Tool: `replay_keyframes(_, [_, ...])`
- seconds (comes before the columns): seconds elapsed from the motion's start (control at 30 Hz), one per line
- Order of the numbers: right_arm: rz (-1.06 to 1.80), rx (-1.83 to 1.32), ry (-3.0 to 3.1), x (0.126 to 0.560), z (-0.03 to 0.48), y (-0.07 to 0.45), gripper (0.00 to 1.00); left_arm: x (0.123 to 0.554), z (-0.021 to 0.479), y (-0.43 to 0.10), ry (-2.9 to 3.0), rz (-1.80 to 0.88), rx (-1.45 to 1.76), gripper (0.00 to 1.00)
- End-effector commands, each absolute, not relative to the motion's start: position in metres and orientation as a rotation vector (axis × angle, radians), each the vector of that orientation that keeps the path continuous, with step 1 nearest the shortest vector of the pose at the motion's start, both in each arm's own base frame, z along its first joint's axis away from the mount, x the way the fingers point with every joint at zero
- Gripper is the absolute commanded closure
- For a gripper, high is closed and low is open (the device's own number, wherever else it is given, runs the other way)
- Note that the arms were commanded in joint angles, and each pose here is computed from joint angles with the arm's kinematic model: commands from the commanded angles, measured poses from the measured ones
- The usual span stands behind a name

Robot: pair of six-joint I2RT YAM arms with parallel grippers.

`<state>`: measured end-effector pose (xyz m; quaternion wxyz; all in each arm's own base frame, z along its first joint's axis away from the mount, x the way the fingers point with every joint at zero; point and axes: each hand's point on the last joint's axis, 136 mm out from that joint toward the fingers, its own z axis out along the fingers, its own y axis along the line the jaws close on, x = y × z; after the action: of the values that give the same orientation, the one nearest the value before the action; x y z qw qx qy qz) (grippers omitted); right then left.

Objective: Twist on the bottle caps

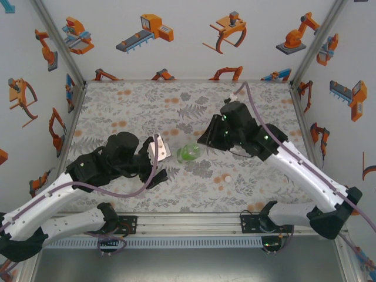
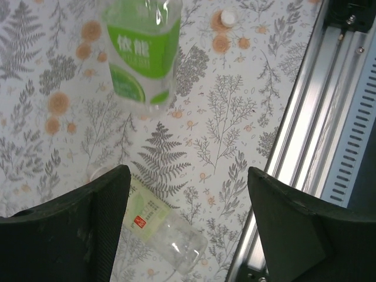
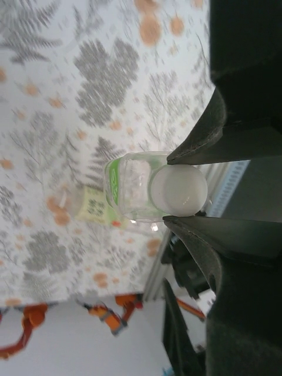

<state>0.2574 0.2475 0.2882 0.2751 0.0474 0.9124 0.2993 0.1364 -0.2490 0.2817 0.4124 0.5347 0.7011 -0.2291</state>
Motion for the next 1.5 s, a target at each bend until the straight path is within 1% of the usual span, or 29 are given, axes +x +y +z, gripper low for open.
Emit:
replay_keyframes(0.0, [0.651, -0.042, 2.499, 0.279, 0.278, 0.238, 0.89, 0.151, 0.271, -0.233, 1.955, -0.552, 1.137, 0.26])
replay_keyframes(0.17, [0.481, -0.119, 2.514, 0.335, 0.268, 0.232, 0.91, 0.163, 0.259, -0.221, 2.138, -0.570, 0.892, 0.26])
replay_keyframes(0.27, [0.408, -0.145, 2.533, 0.365, 0.259, 0.227, 0.94, 0.165, 0.247, -0.217, 2.229, -0.575, 0.810, 0.26])
replay_keyframes(0.47, [0.315, -0.159, 2.571, 0.419, 0.236, 0.218, 0.97, 0.164, 0.237, -0.221, 2.286, -0.654, 0.722, 0.26])
replay_keyframes(0.73, [0.227, -0.197, 2.570, 0.475, 0.221, 0.212, 0.98, 0.164, 0.232, -0.216, 2.291, -0.676, 0.644, 0.26])
replay_keyframes(0.97, [0.189, -0.206, 2.551, 0.503, 0.215, 0.209, 0.98, 0.163, 0.232, -0.205, 2.296, -0.642, 0.613, 0.26])
replay_keyframes(1.23, [0.162, -0.212, 2.561, 0.509, 0.199, 0.208, 0.97, 0.162, 0.232, -0.200, 2.292, -0.636, 0.590, 0.27])
replay_keyframes(1.33, [0.143, -0.207, 2.566, 0.509, 0.192, 0.205, 0.91, 0.161, 0.231, -0.198, 2.294, -0.634, 0.587, 0.26])
replay_keyframes(1.47, [0.138, -0.202, 2.575, 0.506, 0.183, 0.204, 0.86, 0.161, 0.230, -0.197, 2.298, -0.629, 0.583, 0.26])
